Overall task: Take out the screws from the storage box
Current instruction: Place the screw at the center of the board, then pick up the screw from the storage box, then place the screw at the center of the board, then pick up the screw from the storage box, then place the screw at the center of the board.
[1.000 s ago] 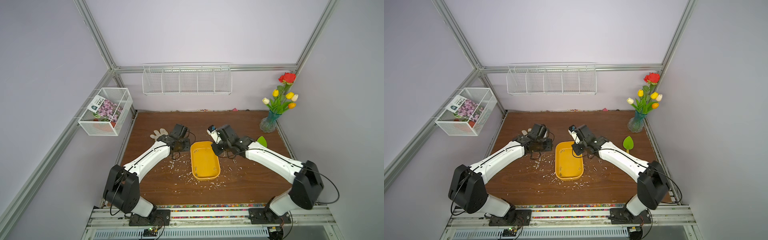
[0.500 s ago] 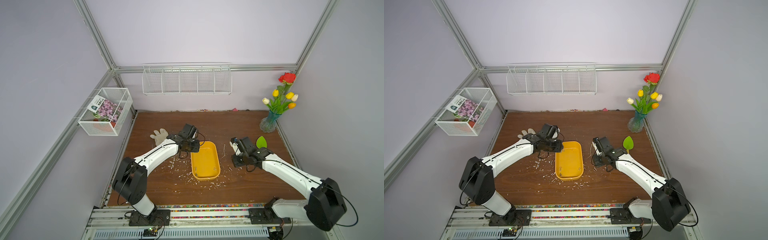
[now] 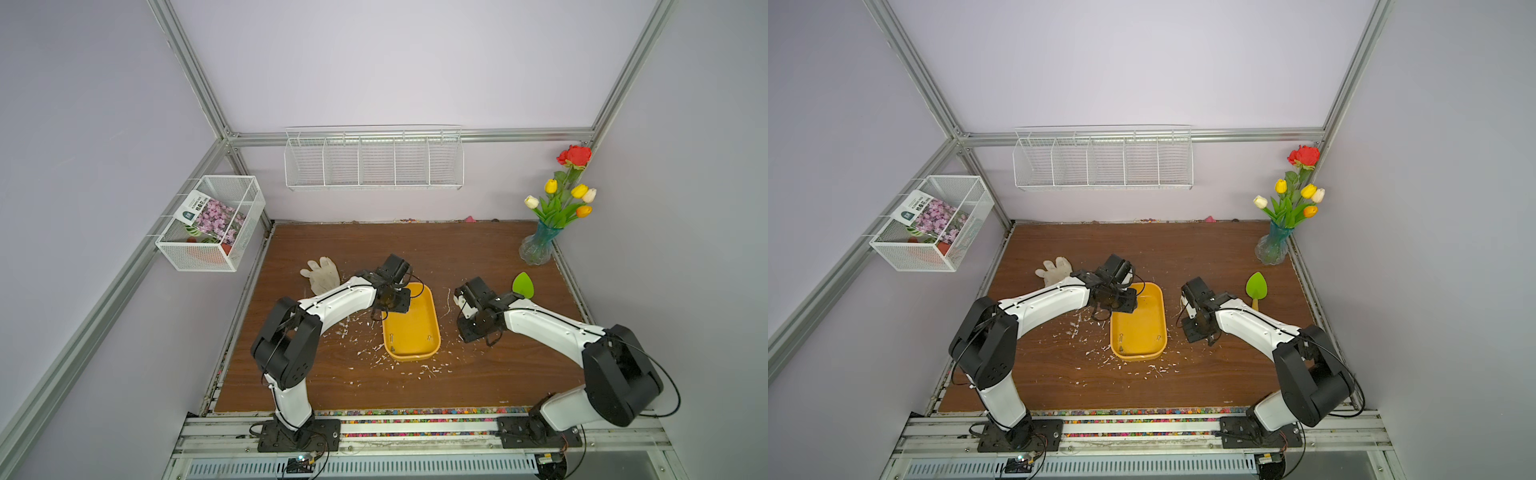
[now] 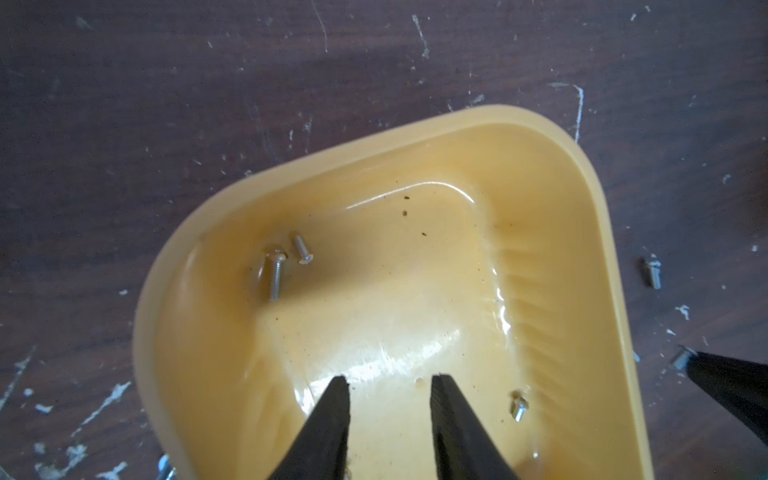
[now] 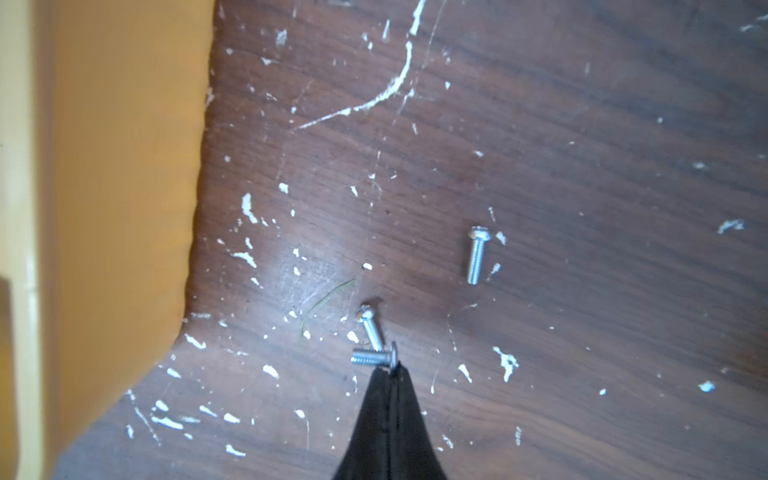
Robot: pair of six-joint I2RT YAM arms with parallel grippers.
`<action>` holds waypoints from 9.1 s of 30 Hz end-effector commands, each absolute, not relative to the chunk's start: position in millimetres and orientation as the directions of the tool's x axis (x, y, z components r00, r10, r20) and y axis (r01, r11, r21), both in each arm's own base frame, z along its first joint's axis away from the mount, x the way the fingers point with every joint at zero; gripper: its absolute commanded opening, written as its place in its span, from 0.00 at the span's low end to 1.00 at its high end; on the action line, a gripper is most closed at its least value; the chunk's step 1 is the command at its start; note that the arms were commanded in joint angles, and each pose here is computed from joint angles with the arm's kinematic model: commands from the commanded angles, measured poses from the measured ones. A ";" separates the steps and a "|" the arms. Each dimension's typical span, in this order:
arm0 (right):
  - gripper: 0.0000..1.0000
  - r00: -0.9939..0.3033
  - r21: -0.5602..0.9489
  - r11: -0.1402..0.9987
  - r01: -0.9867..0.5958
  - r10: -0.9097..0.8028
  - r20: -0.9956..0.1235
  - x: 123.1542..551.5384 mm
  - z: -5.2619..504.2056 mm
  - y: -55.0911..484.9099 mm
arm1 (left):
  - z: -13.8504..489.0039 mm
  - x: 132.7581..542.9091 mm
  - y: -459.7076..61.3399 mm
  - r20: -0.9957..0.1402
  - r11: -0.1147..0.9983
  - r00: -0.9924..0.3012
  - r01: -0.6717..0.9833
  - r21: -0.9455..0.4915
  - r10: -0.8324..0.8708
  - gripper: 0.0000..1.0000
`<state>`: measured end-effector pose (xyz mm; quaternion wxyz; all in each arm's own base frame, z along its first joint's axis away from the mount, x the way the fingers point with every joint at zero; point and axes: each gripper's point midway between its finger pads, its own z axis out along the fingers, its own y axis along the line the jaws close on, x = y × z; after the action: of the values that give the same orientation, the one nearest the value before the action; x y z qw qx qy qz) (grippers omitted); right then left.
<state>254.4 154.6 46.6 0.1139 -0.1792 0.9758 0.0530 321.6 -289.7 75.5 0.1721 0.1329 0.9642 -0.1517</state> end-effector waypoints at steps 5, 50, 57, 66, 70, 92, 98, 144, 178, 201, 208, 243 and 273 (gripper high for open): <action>0.05 -0.924 0.070 0.936 -0.345 -0.325 -0.203 251.9 47.1 153.5 | 59.8 333.0 -286.3 -0.368 0.946 -0.909 0.275 -0.172 0.197 0.41; 0.17 -0.841 0.166 0.907 -0.387 -0.272 -0.468 269.8 136.4 174.6 | 27.9 224.7 -254.1 0.017 0.911 -0.921 0.388 0.137 0.389 0.46; 0.17 -0.840 0.170 0.906 -0.388 -0.272 -0.469 267.4 136.0 174.0 | 17.7 223.1 -257.5 0.042 0.908 -0.918 0.397 0.136 0.395 0.46; 0.17 -0.834 0.171 0.903 -0.393 -0.272 -0.480 267.9 136.5 174.5 | 25.9 229.1 -245.9 0.019 0.864 -0.898 0.428 0.265 0.439 0.47; 0.17 -0.836 0.171 0.903 -0.395 -0.276 -0.475 267.4 134.1 174.4 | 17.3 227.5 -244.9 0.050 0.857 -0.898 0.434 0.278 0.438 0.47; 0.16 -0.813 0.169 0.884 -0.435 -0.305 -0.496 265.9 144.7 176.9 | -19.5 213.2 -255.6 0.059 0.918 -0.918 0.395 0.042 0.392 0.46; 0.16 -0.808 0.174 0.880 -0.441 -0.305 -0.504 267.4 147.5 179.1 | -28.8 212.5 -258.5 0.051 0.912 -0.912 0.409 0.017 0.408 0.43; 0.15 -0.733 0.294 0.753 -0.589 -0.343 -0.588 304.1 172.2 258.7 | 132.9 303.1 -198.7 -0.312 0.983 -0.949 0.100 -0.156 0.047 0.00; 0.37 -0.653 0.078 0.706 -0.704 -0.600 -0.463 368.8 29.7 359.6 | 2.6 285.2 -157.1 -0.185 0.986 -0.980 -0.047 -0.161 -0.076 0.11; 0.33 -0.643 -0.042 0.709 -0.704 -0.661 -0.387 366.9 2.0 357.8 | 15.3 284.0 -150.4 -0.203 0.988 -0.976 -0.044 -0.150 -0.075 0.31; 0.28 -0.651 -0.035 0.712 -0.702 -0.660 -0.375 364.9 -3.1 356.4 | 16.1 285.0 -150.2 -0.204 0.988 -0.976 -0.040 -0.150 -0.071 0.31; 0.00 -0.643 0.150 0.697 -0.701 -0.527 -0.556 342.9 122.2 349.2 | 83.0 309.7 -167.3 -0.343 0.964 -0.934 -0.003 -0.264 -0.097 0.32; 0.00 -0.881 0.160 0.901 -0.402 -0.333 -0.337 261.3 68.4 183.4 | 74.5 322.2 -265.2 -0.341 0.930 -0.891 0.353 -0.104 0.300 0.33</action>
<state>262.5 185.5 80.8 0.1645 -0.2024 0.9585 0.1148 314.2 -276.9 79.0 0.1577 0.1941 0.9599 -0.1268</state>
